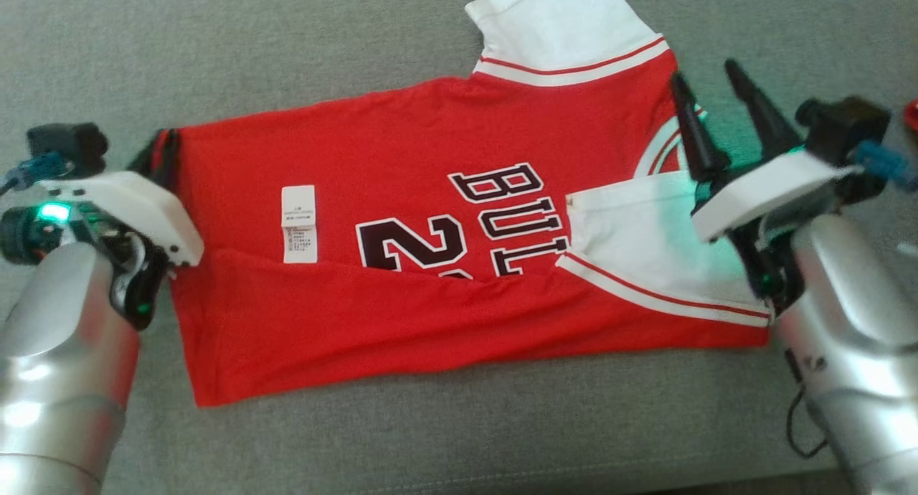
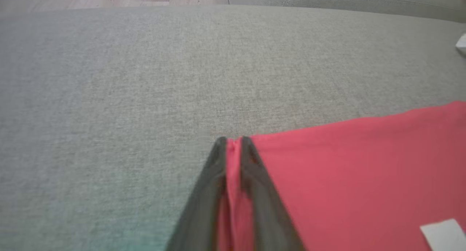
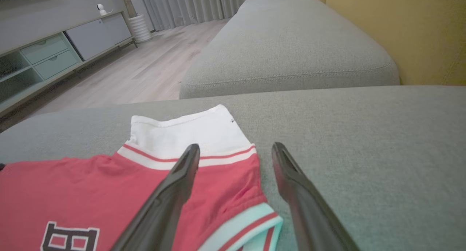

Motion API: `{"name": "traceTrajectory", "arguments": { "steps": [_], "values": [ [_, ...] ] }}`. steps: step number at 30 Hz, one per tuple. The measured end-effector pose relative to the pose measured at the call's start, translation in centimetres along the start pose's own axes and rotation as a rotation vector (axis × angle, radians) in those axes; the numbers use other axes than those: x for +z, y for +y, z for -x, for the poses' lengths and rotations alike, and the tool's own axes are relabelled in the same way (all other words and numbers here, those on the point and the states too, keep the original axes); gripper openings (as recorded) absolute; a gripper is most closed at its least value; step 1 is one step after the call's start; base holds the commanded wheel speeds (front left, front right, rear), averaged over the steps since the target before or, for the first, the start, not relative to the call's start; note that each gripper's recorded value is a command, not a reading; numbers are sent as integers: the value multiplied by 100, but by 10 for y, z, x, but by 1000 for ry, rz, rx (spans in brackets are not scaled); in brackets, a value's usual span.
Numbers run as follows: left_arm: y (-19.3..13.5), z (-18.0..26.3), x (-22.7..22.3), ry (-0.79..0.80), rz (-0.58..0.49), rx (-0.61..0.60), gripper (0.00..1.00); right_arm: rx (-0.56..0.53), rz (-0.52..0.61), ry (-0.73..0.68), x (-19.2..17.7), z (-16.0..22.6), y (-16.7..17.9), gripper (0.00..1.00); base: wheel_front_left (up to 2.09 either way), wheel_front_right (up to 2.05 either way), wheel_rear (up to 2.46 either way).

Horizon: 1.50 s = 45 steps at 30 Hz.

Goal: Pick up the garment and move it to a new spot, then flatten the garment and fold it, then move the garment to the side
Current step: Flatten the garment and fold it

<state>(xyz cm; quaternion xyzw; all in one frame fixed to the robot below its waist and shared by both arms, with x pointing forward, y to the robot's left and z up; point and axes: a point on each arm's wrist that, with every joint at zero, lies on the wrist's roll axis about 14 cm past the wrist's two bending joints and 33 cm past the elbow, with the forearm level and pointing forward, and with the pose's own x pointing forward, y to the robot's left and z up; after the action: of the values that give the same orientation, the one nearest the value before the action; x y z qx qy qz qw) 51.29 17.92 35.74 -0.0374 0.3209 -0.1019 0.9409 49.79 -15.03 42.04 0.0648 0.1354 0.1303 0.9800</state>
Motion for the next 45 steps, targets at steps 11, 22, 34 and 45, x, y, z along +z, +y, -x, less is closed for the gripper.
{"name": "traceTrajectory", "arguments": {
  "steps": [11, 22, 34, 45],
  "values": [
    [-9, 7, 20, -127, 0, -49, 0, 11, 77, 101, 20, -59, -14, 100, 0, 0, 0],
    [-24, 20, 49, -252, -42, -84, 0, 47, 172, 350, 3, -125, -1, 100, 0, 0, 0],
    [-19, 22, 30, -240, -18, -69, 0, 79, 211, 488, -27, -159, 14, 0, 0, 0, 0],
    [-11, 14, 55, -335, -22, -44, 0, 27, 257, 134, 34, -169, -10, 0, 0, 0, 0]
  ]
}}
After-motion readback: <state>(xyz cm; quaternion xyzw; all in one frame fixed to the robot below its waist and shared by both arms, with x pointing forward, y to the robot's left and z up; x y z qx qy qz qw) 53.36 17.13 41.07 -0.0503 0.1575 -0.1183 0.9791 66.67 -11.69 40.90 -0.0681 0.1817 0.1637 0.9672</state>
